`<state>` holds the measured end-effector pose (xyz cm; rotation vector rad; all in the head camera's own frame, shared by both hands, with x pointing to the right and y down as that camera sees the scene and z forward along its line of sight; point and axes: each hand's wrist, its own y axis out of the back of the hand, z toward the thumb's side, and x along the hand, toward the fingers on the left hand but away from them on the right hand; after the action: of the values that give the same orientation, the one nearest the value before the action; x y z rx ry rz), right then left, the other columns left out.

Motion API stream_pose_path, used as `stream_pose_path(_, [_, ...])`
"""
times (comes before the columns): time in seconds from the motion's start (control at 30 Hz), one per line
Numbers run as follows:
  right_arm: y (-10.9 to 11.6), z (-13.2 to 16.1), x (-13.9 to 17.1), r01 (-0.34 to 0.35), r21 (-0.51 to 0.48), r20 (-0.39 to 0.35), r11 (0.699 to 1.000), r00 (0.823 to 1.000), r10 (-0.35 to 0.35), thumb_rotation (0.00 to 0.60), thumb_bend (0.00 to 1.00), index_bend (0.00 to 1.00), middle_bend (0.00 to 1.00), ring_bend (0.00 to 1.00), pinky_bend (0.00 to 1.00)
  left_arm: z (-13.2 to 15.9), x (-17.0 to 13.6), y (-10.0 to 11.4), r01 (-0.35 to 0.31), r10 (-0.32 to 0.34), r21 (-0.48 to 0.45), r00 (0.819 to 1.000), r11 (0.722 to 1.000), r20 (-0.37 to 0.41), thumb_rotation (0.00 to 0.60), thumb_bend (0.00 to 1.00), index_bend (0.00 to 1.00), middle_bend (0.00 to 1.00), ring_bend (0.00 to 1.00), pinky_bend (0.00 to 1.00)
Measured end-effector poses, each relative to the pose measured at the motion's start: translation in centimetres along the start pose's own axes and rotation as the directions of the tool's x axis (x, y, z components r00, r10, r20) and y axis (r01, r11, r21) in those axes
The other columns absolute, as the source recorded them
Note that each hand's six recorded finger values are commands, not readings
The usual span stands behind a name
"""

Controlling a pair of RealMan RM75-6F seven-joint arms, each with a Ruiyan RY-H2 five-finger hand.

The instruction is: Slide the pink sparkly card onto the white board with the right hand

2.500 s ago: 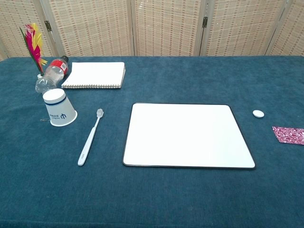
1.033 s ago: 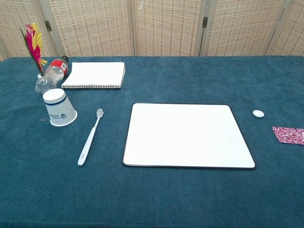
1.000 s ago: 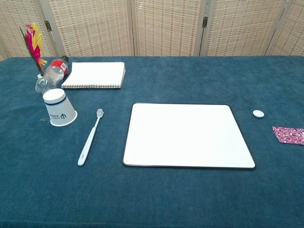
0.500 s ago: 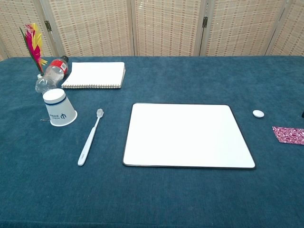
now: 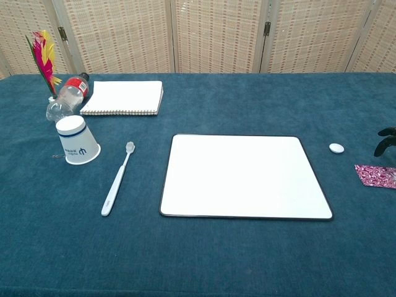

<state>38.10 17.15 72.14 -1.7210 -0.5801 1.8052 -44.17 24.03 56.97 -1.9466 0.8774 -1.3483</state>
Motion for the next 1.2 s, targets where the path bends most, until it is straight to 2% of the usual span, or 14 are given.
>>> stream_pose_path(0.37, [-1.7, 0.0, -0.1, 0.022, 0.025, 0.009, 0.999, 1.000, -0.023, 0.600, 0.20, 0.24, 0.00, 0.00, 0.00, 0.2, -0.1, -0.1, 0.003, -0.003, 0.008, 1.000, 1.000, 0.007, 0.600, 0.26, 0.11, 0.02, 0.06, 0.30])
stream_pose_path(0.8, [-1.9, -0.2, -1.0, 0.018, 0.010, 0.016, 1.000, 1.000, -0.018, 0.600, 0.22, 0.24, 0.02, 0.00, 0.00, 0.0, 0.0, -0.2, 0.004, -0.004, 0.013, 1.000, 1.000, -0.001, 0.600, 0.25, 0.11, 0.02, 0.06, 0.30])
stream_pose_path(1.0, [-2.2, 0.0, -1.4, 0.003, 0.017, 0.012, 1.000, 1.000, -0.003, 0.600, 0.24, 0.35, 0.05, 0.00, 0.00, 0.0, 0.1, -0.2, 0.003, -0.003, 0.014, 1.000, 1.000, -0.006, 0.600, 0.25, 0.11, 0.02, 0.06, 0.30])
stream_pose_path(1.2, [-1.8, 0.1, -1.2, 0.025, 0.014, 0.005, 1.000, 1.000, -0.025, 0.600, 0.29, 0.41, 0.09, 0.00, 0.00, -0.2, 0.2, -0.2, -0.003, 0.003, 0.018, 1.000, 1.000, -0.012, 0.600, 0.25, 0.11, 0.02, 0.06, 0.30])
